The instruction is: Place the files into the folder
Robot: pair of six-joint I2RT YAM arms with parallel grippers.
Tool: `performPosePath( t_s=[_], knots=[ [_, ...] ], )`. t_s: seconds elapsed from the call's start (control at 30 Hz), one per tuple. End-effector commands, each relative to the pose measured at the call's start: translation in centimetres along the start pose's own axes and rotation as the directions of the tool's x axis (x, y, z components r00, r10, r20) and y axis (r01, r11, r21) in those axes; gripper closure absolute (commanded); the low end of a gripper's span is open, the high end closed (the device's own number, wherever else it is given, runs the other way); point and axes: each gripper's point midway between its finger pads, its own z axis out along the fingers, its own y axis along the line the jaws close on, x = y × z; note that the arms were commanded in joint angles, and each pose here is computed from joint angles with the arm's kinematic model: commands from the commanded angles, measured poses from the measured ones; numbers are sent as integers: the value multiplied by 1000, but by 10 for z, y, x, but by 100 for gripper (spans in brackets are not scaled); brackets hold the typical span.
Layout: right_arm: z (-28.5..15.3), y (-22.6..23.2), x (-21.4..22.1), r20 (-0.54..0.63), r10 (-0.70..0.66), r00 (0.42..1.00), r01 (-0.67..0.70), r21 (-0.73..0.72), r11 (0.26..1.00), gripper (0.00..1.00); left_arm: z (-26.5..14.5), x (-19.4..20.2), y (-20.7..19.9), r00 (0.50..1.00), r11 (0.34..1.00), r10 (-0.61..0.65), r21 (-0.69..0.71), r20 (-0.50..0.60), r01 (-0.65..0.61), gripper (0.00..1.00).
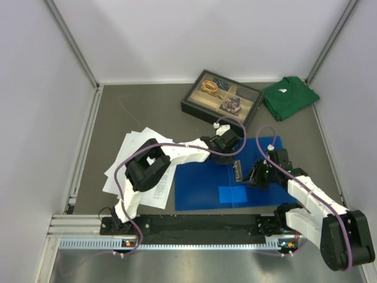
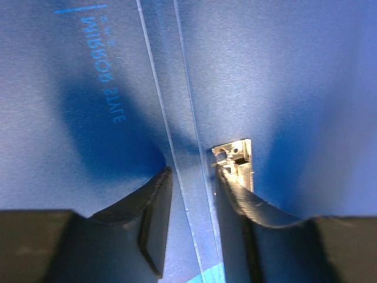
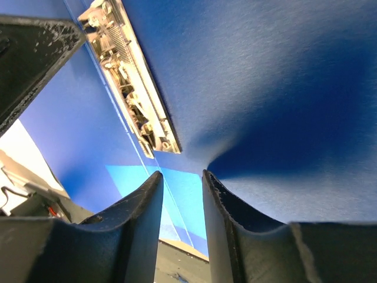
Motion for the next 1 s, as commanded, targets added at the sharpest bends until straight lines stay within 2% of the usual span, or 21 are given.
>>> performPosePath(
  t_s=[0.0,0.03,0.33,0.43,0.47,0.6,0.97],
  knots=[
    [4,13,-1,8,-35,999,35,-75,997,69,4,-2,-14,1000,1000,-11,9,14,11,64],
    [4,13,-2,8,-40,999,40,-77,996,72,9,1,-12,1000,1000,-12,0,4,12,66],
    [10,9,3,-17,-36,999,35,-76,997,74,15,12,-14,1000,1000,3,-27,9,-2,68],
    [10,13,3,-17,-42,999,40,-93,995,80,19,16,-4,1000,998,4,-66,-3,-5,76],
    [10,14,3,-19,-47,999,45,-102,994,81,20,17,-1,1000,997,2,-79,-6,-3,84],
    [11,19,0,-8,-75,997,73,-126,989,83,27,23,6,999,993,14,-114,-32,-18,100],
    [16,40,-2,-31,-146,989,136,-223,965,82,26,38,10,996,992,-43,-121,-83,33,100]
  ],
)
